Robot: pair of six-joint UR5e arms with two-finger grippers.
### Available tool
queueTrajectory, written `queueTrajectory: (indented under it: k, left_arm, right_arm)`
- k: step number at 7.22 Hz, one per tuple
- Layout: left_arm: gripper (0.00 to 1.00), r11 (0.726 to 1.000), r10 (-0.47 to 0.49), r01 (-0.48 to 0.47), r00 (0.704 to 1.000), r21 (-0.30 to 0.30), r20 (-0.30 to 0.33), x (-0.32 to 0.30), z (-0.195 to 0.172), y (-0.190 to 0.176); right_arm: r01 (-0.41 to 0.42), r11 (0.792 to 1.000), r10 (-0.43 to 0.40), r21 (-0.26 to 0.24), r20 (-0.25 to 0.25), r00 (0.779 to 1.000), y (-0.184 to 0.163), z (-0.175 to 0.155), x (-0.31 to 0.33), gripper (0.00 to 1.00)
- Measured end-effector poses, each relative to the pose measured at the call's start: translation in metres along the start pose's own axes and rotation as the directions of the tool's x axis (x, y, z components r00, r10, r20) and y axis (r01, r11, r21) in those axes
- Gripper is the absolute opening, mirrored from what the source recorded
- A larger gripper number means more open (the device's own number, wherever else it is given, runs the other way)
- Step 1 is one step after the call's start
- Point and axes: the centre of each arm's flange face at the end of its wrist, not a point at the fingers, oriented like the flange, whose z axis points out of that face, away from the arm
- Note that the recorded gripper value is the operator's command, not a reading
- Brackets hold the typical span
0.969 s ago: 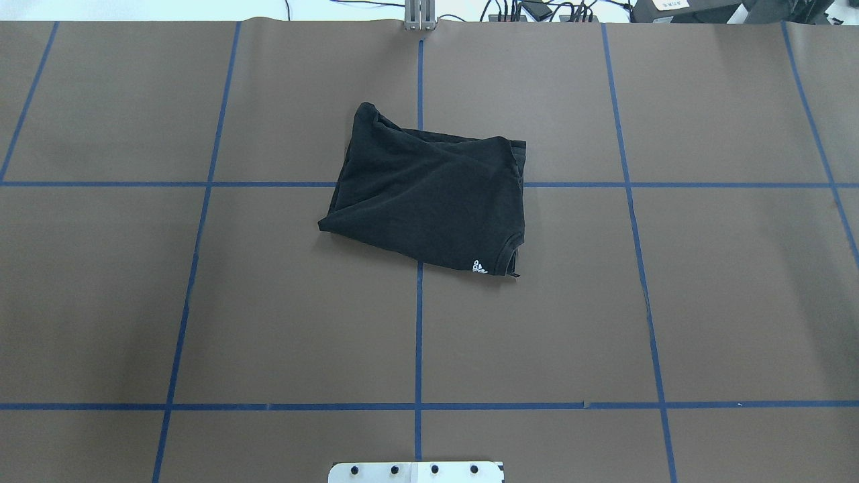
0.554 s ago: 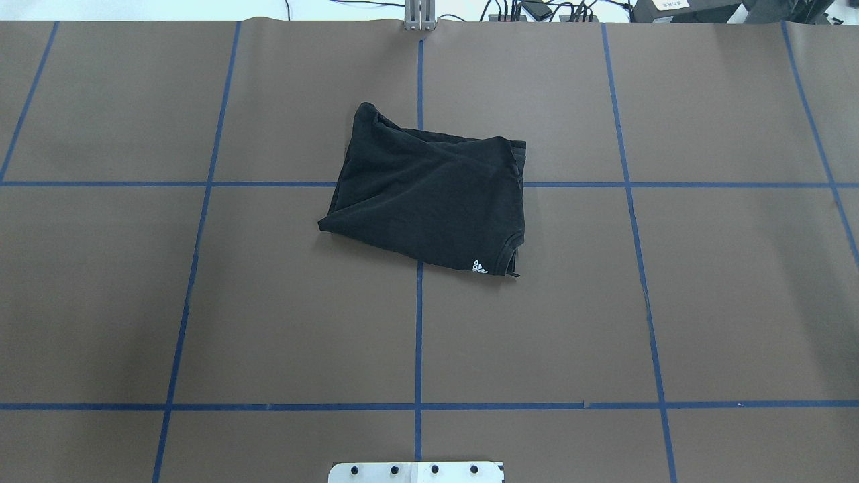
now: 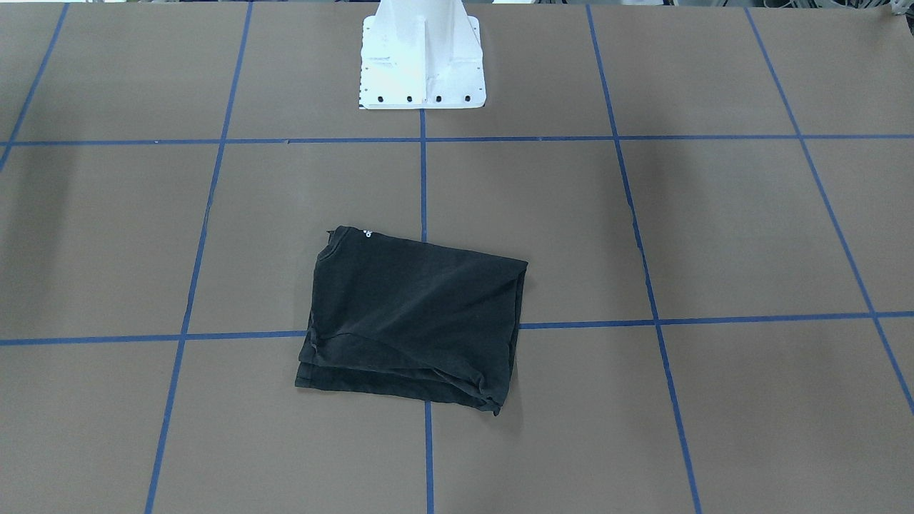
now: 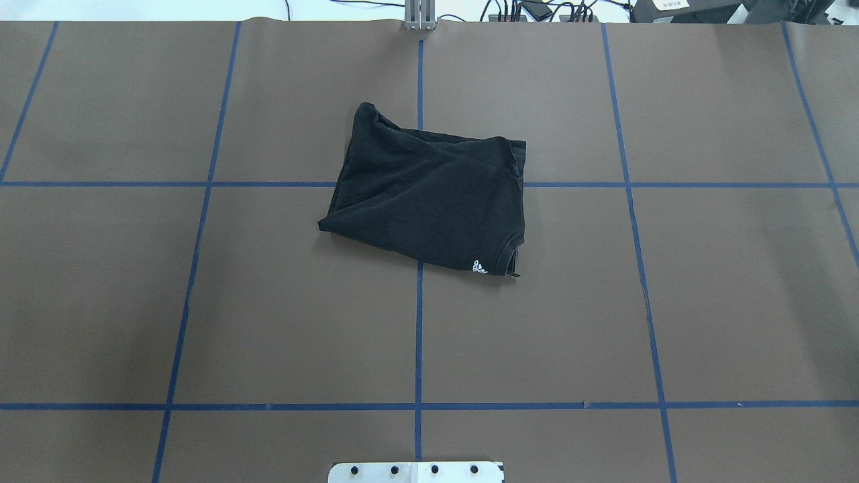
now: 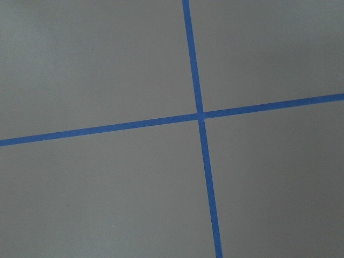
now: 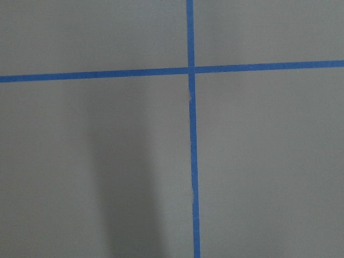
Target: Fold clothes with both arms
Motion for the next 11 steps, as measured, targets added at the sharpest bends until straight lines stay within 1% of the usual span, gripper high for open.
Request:
queueTrajectory:
  k: [5,8,11]
  left_arm:
    - [1.0,1.0,-0.006,0.006,1.0,-0.002,-0.001,0.0003,0.0008,0.0006]
    - [1.0,0.996,-0.094,0.094,0.996,0.004,-0.001,0.0022,-0.0015,-0.002]
    - [1.0,0.994,-0.11,0.11,0.994,0.006,-0.003,0.0031,-0.0021,-0.0029]
  right_arm:
    - [-0.003,1.0,0.003,-0.002,-0.002,1.0,0.0007,0.0005,0.0008,1.0]
    - [-0.006,1.0,0.006,-0.003,-0.002,1.0,0.0017,0.0011,0.0015,1.0]
    - [-0.008,1.0,0.008,-0.004,-0.003,1.0,0.0021,0.0016,0.0019,1.0]
